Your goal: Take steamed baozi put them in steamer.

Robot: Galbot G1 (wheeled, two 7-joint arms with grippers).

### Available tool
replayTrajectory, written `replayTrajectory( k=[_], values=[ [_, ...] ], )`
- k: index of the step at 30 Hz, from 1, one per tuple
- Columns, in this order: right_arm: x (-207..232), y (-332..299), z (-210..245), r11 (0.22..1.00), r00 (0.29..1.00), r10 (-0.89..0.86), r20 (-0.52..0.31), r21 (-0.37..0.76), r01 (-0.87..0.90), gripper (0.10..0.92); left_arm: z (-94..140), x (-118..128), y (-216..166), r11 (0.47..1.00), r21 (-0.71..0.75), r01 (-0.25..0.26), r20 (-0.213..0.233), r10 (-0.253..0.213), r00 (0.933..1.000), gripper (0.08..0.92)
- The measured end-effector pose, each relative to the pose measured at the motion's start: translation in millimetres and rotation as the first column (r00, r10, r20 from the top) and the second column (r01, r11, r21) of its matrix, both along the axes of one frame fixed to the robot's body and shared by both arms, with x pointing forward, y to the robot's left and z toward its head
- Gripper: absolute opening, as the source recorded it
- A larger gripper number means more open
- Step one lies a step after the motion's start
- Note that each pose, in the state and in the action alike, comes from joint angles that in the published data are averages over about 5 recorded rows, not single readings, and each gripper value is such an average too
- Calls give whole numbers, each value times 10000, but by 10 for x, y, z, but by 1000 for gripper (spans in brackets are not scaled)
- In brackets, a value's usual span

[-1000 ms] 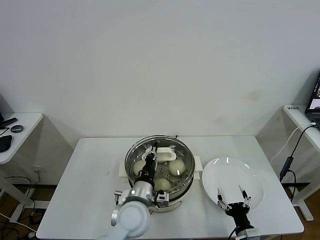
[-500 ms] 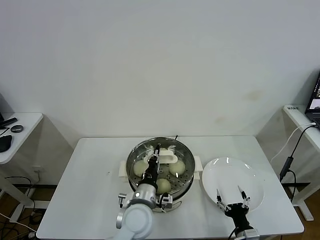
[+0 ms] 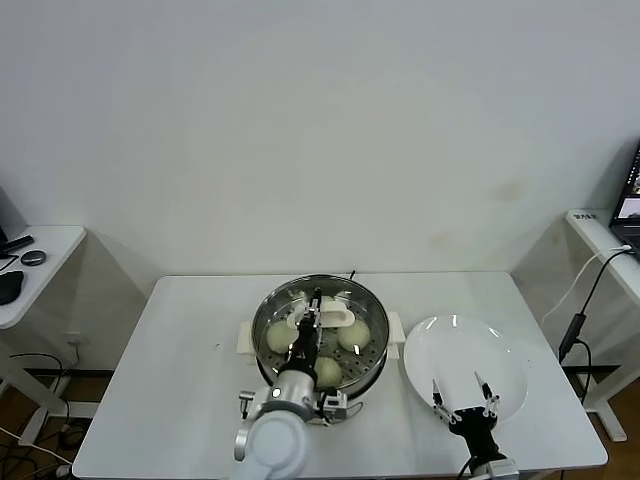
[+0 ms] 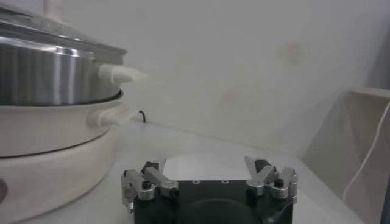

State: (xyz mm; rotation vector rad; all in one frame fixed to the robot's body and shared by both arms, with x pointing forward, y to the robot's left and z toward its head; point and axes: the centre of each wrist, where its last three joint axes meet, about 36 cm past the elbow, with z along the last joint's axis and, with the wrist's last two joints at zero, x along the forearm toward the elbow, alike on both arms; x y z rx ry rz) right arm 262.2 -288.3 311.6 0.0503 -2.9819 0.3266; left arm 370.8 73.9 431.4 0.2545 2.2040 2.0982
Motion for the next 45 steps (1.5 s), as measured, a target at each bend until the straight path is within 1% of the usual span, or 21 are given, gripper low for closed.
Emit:
replayTrajectory(
  k=[5, 9, 13, 16, 18, 20, 23, 26, 29, 31, 34, 36, 39, 42, 45],
  values=[
    [-12, -19, 17, 10000, 10000, 36, 13, -12, -36, 823, 51, -73, 100, 9977, -662, 129, -17, -130, 9999, 483],
    [-29, -47, 37, 10000, 10000, 36, 17, -37, -36, 823, 129, -193, 232, 9840, -1746, 348, -137, -377, 9992, 605],
    [-34, -55, 47, 10000, 10000, 44, 0, -30, -44, 823, 201, -376, 423, 9445, -3221, 651, -408, -825, 9958, 717],
    [-33, -53, 56, 10000, 10000, 63, 15, 16, -63, 823, 234, -535, 590, 8917, -4457, 787, -647, -1198, 9907, 789],
    [-37, -52, 65, 10000, 10000, 79, 27, 56, -79, 823, 245, -636, 710, 8434, -5317, 767, -778, -1388, 9873, 813],
    [-49, -58, 76, 9999, 10000, 85, 24, 92, -85, 823, 248, -733, 848, 7826, -6192, 648, -860, -1495, 9850, 820],
    [-71, -71, 99, 9998, 10000, 88, 7, 170, -88, 823, 219, -874, 1076, 6738, -7385, 244, -990, -1441, 9846, 822],
    [-100, -77, 132, 9994, 9999, 132, -28, 327, -131, 823, 161, -1024, 1310, 5514, -8333, -408, -1252, -1163, 9853, 823],
    [-146, -78, 173, 9984, 9997, 240, -105, 508, -234, 823, 92, -1180, 1497, 4262, -8970, -1168, -1659, -800, 9829, 823],
    [-188, -74, 205, 9976, 9992, 343, -180, 611, -331, 823, 33, -1281, 1589, 3485, -9224, -1662, -1981, -576, 9785, 823],
    [-264, -62, 242, 9962, 9982, 511, -320, 719, -487, 823, -78, -1423, 1694, 2535, -9400, -2284, -2441, -317, 9692, 823],
    [-316, -50, 254, 9953, 9972, 609, -424, 786, -574, 823, -166, -1513, 1747, 2023, -9439, -2609, -2702, -192, 9626, 823],
    [-386, -22, 268, 9935, 9958, 731, -544, 915, -679, 823, -311, -1636, 1813, 1418, -9453, -2937, -2974, -57, 9547, 823],
    [-444, 11, 286, 9916, 9945, 836, -636, 1043, -767, 823, -449, -1737, 1875, 992, -9454, -3104, -3113, 61, 9503, 823],
    [-492, 39, 293, 9900, 9931, 922, -727, 1136, -836, 823, -564, -1817, 1933, 713, -9446, -3204, -3199, 183, 9473, 823]
  ],
)
